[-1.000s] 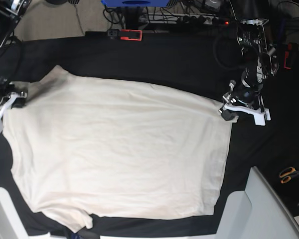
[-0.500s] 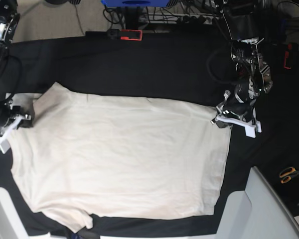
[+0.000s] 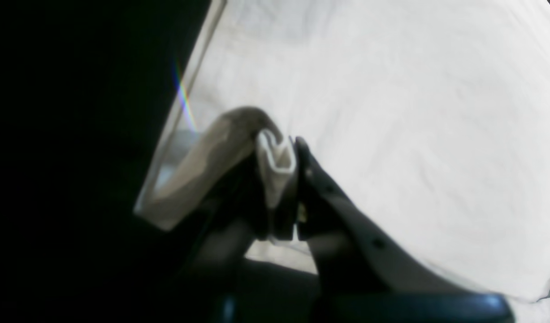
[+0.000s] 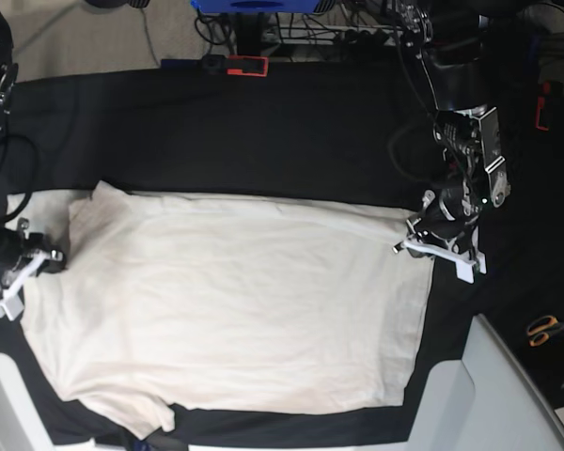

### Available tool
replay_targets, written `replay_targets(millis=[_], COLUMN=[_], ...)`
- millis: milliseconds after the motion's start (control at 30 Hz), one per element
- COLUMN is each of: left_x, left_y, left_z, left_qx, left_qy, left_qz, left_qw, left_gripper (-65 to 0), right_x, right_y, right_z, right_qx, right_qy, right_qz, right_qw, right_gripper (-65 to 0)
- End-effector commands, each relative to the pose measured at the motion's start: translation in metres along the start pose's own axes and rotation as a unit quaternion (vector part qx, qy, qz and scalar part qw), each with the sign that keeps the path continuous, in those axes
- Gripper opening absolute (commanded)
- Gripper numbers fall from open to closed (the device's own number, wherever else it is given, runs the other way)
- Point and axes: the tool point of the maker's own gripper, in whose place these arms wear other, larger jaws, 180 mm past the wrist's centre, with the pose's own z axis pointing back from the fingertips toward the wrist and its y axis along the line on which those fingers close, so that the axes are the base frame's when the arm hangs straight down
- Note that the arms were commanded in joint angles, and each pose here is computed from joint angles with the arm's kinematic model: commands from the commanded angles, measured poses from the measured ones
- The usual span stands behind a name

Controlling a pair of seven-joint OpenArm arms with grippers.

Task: Fold the T-shirt properly
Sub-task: 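Lift both held corners and fold the shirt edge over toward the hem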

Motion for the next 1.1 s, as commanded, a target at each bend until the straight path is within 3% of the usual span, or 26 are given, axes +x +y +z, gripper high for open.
replay_targets(millis=[0,633,867,1067], left_x=[0.023,0.058,0.051,0.053], left_y=[-0.006,-0.018,-0.022,-0.029], left_z=[0.0,-0.006,-0.022,-0.026], left_qx=[-0.008,-0.018,0.006,0.001], left_qy=[-0.027,-0.051,-0.047,-0.056], left_qz=[-0.003,-0.004,-0.072,-0.079], left_qw=[1.0,0.999,0.996,0.995], left_gripper=[-65.0,-65.0,-65.0,-65.0], right_x=[0.03,0.065,0.074,0.079], right_y=[-0.005,-0.001,0.0,0.001], right_z=[0.011,0.017,0.018,0.019], right_qx=[-0.002,-0.002,0.0,0.001], right_qy=[-0.04,-0.111,-0.135,-0.149], right_qz=[0.008,0.021,0.022,0.024], right_qw=[0.9992,0.9936,0.9906,0.9886], right_gripper=[-64.5,-64.5,-64.5,-64.5])
